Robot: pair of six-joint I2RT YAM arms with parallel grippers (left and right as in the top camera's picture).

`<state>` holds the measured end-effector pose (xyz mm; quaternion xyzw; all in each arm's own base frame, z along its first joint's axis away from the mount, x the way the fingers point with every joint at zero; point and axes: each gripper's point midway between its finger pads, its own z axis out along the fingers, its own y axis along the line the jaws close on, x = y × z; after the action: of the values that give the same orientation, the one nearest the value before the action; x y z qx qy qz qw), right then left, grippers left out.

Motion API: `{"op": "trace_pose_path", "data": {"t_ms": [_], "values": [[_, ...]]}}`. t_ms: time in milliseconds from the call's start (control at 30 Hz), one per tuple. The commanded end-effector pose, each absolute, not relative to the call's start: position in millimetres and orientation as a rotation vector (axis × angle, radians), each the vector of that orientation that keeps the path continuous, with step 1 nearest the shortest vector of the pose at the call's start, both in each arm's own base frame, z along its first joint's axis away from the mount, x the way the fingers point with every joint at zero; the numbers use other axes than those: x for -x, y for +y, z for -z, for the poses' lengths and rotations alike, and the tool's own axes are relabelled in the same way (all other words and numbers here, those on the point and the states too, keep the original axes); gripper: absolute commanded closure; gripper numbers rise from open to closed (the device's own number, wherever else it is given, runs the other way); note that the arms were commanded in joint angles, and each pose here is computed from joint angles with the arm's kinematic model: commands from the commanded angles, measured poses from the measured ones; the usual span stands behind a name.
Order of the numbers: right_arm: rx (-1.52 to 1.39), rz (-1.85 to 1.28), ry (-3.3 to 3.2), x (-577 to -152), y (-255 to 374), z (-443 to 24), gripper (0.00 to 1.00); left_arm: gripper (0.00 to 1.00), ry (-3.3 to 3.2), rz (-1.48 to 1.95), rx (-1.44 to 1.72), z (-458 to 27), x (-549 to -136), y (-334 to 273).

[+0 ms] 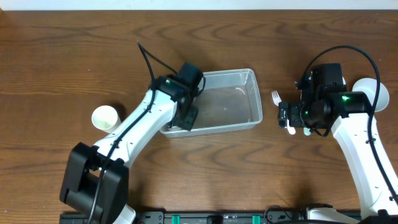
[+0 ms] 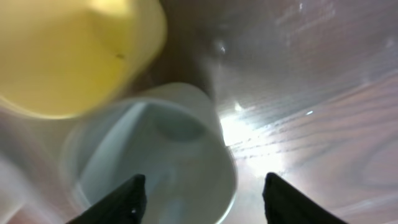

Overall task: Pack container
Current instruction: 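Place the grey cup in the container beside the yellow cup, then reach the left gripper to the white cup and grasp it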

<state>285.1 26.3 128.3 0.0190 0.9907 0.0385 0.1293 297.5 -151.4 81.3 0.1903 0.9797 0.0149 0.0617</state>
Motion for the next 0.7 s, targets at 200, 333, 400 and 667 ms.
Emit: {"op": "trace_pose_path", "data": {"t_ms": [200, 333, 400, 667], "values": [[-0.079, -0.113, 2.866, -288.4, 24.5, -132.6, 0.01, 0.29, 2.623, -0.173, -0.241, -242.9, -349.9, -95.9], [-0.079, -0.114, 2.861, -289.7, 24.6, -132.9, 0.01, 0.28, 2.681, -0.112, 0.080, -244.4, -344.5, -40.8], [-0.079, -0.114, 2.859, -290.0, 24.5, -133.0, 0.01, 0.28, 2.745, -0.037, 0.172, -230.2, -339.0, -25.7], [-0.079, -0.115, 2.855, -291.1, 24.7, -133.4, 0.01, 0.29, 2.963, -0.020, 0.470, -131.1, -308.9, 22.1]]}}
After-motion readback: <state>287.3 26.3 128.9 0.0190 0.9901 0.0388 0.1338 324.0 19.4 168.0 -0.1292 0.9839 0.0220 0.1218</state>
